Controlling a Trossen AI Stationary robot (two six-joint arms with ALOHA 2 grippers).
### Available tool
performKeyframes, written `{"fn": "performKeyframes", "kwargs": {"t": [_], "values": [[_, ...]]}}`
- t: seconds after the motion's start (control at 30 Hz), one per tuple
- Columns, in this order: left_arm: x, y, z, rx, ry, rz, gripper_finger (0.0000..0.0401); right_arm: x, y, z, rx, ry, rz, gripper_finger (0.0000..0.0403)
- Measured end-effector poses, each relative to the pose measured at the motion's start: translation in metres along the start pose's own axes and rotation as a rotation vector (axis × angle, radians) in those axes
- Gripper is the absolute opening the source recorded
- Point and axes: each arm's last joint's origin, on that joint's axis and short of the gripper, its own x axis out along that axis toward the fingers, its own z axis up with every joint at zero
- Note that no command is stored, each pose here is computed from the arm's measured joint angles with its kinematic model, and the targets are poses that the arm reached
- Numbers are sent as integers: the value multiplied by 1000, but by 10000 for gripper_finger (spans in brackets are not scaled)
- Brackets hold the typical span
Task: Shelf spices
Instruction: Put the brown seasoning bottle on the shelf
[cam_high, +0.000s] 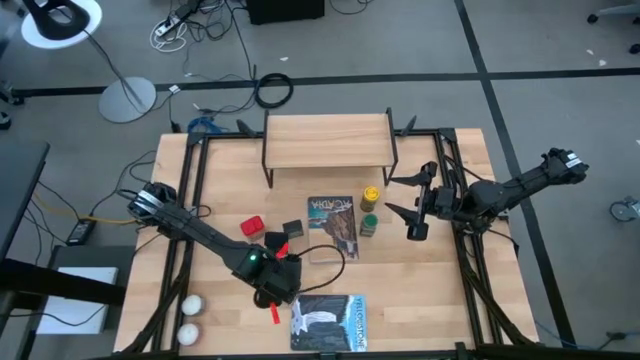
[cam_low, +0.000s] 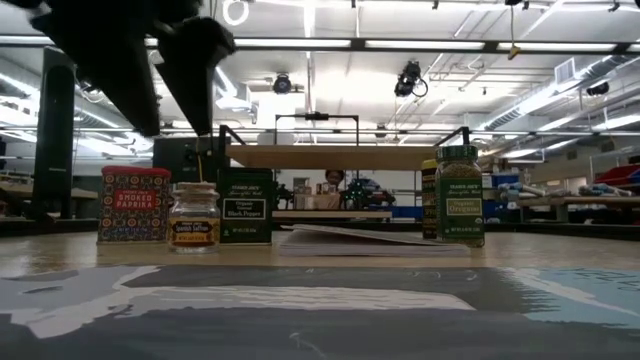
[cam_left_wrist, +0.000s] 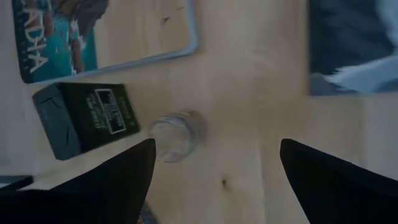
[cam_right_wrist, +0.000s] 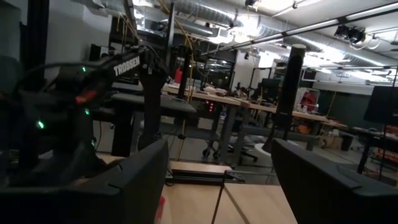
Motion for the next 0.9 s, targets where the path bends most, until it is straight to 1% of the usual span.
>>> {"fn": "performKeyframes", "kwargs": {"t": [0.13, 0.47, 0.53, 0.63, 0.73, 0.9], "values": [[15, 4, 4, -25, 33, 15, 349, -1, 1, 1, 8, -9, 4, 286], [25, 22, 8, -99, 57, 31, 349, -2, 1, 3, 20, -24, 10, 286], [33, 27, 5, -128, 77, 34, 349, -2, 1, 4, 21, -25, 10, 286], [46, 29, -5, -161, 127, 10, 349, -2, 1, 4, 23, -28, 10, 284], [56, 27, -8, -186, 106, -17, 349, -2, 1, 4, 22, -28, 10, 282], [57, 26, -4, -202, 51, -36, 348, -2, 1, 4, 15, -29, 10, 281]]}}
